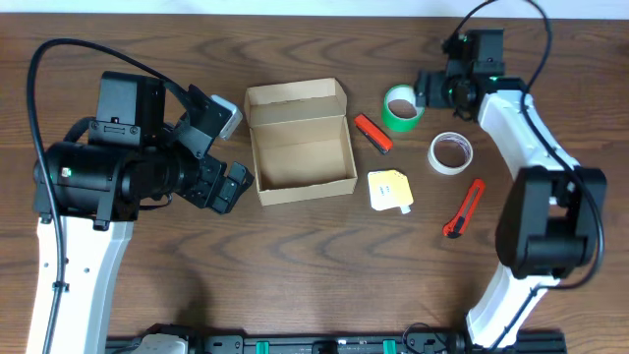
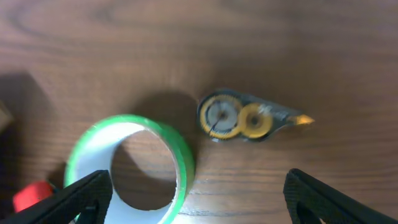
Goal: Pack container
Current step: 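Grasp the green tape roll by its rim with the right gripper, then carry the green tape into the box and release it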
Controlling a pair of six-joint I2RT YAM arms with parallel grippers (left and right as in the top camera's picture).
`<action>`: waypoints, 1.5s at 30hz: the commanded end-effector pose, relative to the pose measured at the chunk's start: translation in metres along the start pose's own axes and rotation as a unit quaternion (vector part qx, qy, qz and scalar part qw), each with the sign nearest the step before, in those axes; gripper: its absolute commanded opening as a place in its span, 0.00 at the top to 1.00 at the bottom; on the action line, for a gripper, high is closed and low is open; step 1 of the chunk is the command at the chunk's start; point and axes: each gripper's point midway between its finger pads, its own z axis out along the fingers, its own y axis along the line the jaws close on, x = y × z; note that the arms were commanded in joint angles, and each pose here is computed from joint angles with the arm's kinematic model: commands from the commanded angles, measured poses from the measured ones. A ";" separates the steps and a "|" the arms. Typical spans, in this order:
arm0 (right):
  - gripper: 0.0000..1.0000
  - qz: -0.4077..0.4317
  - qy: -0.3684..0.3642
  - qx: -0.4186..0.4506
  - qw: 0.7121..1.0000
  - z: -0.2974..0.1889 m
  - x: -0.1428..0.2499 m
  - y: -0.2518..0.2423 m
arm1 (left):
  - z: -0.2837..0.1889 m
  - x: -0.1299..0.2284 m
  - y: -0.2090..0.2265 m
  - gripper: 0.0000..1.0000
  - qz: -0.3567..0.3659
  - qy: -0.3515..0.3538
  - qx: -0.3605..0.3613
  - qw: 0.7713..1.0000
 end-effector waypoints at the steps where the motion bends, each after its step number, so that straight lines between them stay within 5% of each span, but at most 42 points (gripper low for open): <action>1: 0.12 -0.013 0.013 -0.020 1.000 0.014 0.005 0.009 | -0.004 -0.002 0.000 0.05 0.005 -0.005 -0.004 1.000; 7: 0.22 -0.011 0.046 -0.020 0.999 0.040 0.027 0.008 | -0.004 -0.002 0.000 0.05 0.005 -0.005 -0.004 1.000; 12: 0.40 -0.014 0.050 -0.022 0.998 0.047 0.031 0.012 | -0.004 -0.002 0.001 0.05 0.005 -0.005 -0.004 1.000; 16: 0.59 -0.023 0.029 -0.027 0.999 0.045 0.017 0.020 | -0.004 -0.002 0.000 0.05 0.005 -0.005 -0.004 1.000; 19: 0.89 -0.029 0.017 -0.031 0.999 0.042 0.007 0.028 | -0.004 -0.002 0.000 0.05 0.005 -0.005 -0.004 1.000; 21: 0.98 -0.022 0.012 -0.033 0.999 0.039 0.000 0.032 | -0.004 -0.002 0.001 0.05 0.005 -0.005 -0.004 1.000; 34: 0.99 -0.045 -0.042 -0.055 0.997 -0.076 -0.099 0.086 | -0.004 -0.002 0.000 0.05 0.005 -0.005 -0.004 1.000; 39: 0.99 -0.079 -0.027 -0.080 0.993 -0.116 -0.090 0.134 | -0.004 -0.002 0.000 0.05 0.005 -0.005 -0.004 1.000; 45: 0.99 -0.109 0.064 -0.147 0.981 -0.126 -0.028 0.208 | -0.004 -0.002 0.000 0.05 0.005 -0.005 -0.004 1.000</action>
